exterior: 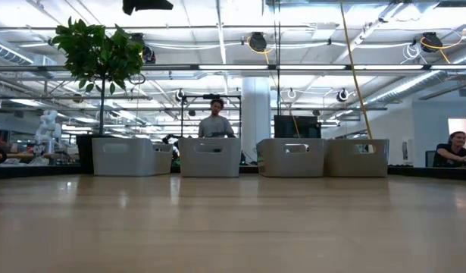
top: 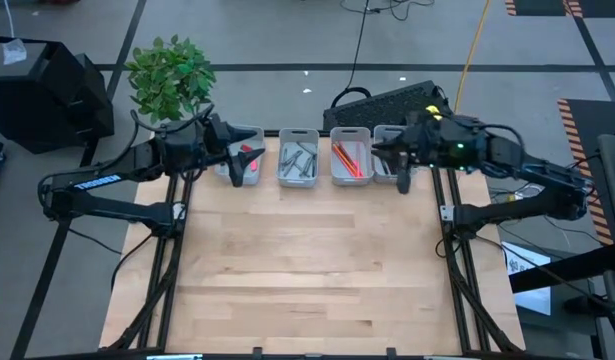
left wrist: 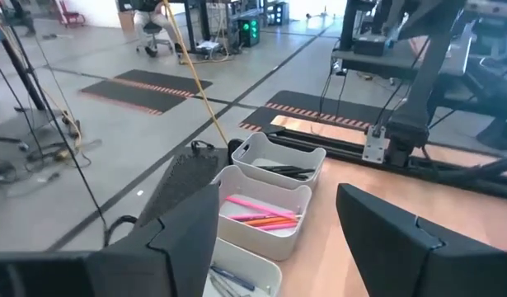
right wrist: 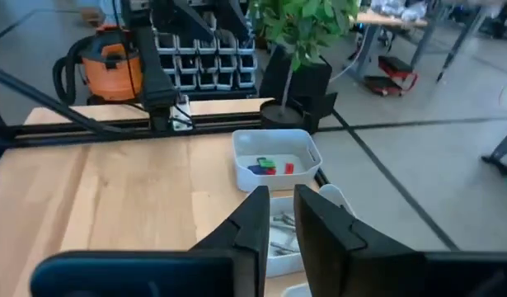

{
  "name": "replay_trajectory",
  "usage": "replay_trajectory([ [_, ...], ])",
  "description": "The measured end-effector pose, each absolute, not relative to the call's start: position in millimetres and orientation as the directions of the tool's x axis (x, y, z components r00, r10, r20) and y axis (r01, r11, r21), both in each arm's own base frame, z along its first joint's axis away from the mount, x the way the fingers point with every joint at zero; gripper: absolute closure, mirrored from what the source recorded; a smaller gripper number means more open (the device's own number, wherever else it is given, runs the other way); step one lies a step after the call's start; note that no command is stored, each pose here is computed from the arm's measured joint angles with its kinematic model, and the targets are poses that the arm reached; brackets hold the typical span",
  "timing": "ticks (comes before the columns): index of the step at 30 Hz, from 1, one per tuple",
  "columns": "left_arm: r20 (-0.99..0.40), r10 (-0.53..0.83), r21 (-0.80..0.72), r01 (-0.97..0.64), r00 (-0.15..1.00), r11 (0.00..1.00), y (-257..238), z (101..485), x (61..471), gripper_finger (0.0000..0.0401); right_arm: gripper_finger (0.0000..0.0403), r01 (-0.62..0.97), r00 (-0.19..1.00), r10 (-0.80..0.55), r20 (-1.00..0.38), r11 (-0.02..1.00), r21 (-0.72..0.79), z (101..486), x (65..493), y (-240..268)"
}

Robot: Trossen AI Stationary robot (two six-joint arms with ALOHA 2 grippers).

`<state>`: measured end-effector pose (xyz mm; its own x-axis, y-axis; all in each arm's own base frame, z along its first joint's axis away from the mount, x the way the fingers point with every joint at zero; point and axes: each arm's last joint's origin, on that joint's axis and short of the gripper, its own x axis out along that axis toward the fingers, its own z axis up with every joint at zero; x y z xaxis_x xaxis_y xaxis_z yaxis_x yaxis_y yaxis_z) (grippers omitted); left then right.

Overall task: Sort crayons/erasers/pens/pencils in bins
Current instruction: Return to Home Position

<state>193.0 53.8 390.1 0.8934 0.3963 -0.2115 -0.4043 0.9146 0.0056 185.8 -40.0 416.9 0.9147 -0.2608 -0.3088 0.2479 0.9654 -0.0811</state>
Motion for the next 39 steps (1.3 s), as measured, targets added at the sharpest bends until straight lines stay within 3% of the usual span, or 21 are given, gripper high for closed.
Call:
replay_trajectory([
  [6,-0.224,0.362,-0.148,-0.398,0.905,0.905,50.1,388.2,194.1,0.0151,0.0352,0.132,0.958,-0.148,-0.247,0.988,-0.08,395.5,150.7,-29.0],
  [19,-0.323,0.202,-0.085,-0.241,0.924,0.967,23.5,347.0,195.3,0.0151,0.0352,-0.082,0.996,0.082,-0.018,0.997,0.017,298.6,98.2,-3.0],
  [27,-0.304,0.171,-0.074,-0.202,0.937,0.977,13.2,319.0,162.2,0.0151,0.0352,-0.086,0.996,0.089,-0.028,0.993,0.084,248.3,92.9,-1.9],
  [32,-0.273,0.165,-0.081,-0.194,0.948,0.978,10.1,297.5,135.0,0.0151,0.0352,-0.15,0.983,0.145,0.117,0.988,0.035,237.1,98.2,-0.7],
  [39,-0.211,0.136,-0.101,-0.16,0.968,0.982,3.4,275.8,107.8,0.0151,0.0352,-0.228,0.952,0.225,0.208,0.974,-0.013,236.8,100.7,4.8],
])
